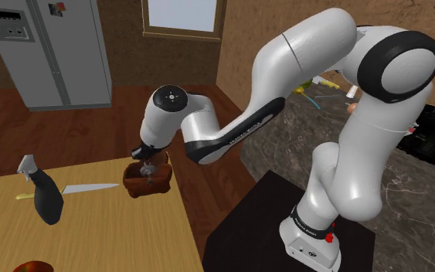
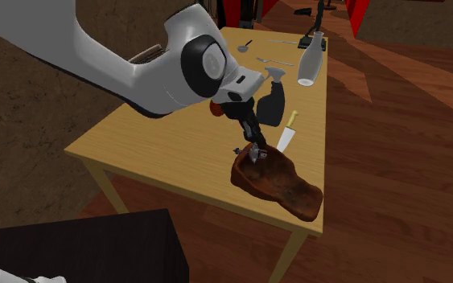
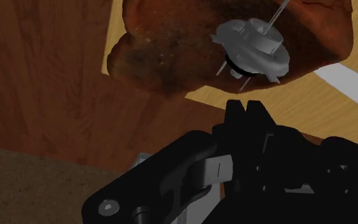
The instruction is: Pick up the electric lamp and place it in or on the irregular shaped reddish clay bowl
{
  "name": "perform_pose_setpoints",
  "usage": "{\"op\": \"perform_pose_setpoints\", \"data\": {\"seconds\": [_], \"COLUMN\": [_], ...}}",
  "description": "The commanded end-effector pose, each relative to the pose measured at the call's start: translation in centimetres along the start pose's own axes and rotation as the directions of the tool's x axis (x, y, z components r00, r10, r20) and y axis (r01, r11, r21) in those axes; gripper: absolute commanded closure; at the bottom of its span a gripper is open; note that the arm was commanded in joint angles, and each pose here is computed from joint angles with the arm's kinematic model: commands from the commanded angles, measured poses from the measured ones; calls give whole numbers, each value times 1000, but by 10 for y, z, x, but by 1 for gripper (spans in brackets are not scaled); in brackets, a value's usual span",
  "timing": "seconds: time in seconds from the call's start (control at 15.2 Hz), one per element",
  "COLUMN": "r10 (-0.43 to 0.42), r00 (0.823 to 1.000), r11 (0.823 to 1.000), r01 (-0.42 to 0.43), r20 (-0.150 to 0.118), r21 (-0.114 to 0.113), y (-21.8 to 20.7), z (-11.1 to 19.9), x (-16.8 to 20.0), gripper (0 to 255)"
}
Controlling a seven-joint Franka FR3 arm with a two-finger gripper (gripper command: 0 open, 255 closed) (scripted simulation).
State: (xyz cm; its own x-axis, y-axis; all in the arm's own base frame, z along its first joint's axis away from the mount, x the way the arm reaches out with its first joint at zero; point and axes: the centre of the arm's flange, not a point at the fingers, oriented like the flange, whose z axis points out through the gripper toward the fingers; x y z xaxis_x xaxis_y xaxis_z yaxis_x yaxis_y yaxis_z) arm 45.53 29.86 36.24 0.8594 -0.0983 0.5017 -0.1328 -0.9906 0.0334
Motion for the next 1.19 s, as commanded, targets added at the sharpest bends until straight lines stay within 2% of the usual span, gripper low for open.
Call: {"op": "perform_pose_setpoints", "data": {"seconds": [0.0,0.13,0.2,0.46,0.53,1.12], "r10": [-1,1,1,59,66,66], "r00": [1000,1000,1000,997,997,997], "r11": [1000,1000,1000,989,986,986], "r01": [1,-1,-1,-52,-58,-58], "r20": [0,0,0,-45,-50,-50], "r21": [1,0,0,139,156,156], "y": [25,18,18,34,36,29], "z": [10,9,9,8,8,47], "x": [8,6,6,-54,-62,-59], "gripper": [255,255,0,0,0,0]}}
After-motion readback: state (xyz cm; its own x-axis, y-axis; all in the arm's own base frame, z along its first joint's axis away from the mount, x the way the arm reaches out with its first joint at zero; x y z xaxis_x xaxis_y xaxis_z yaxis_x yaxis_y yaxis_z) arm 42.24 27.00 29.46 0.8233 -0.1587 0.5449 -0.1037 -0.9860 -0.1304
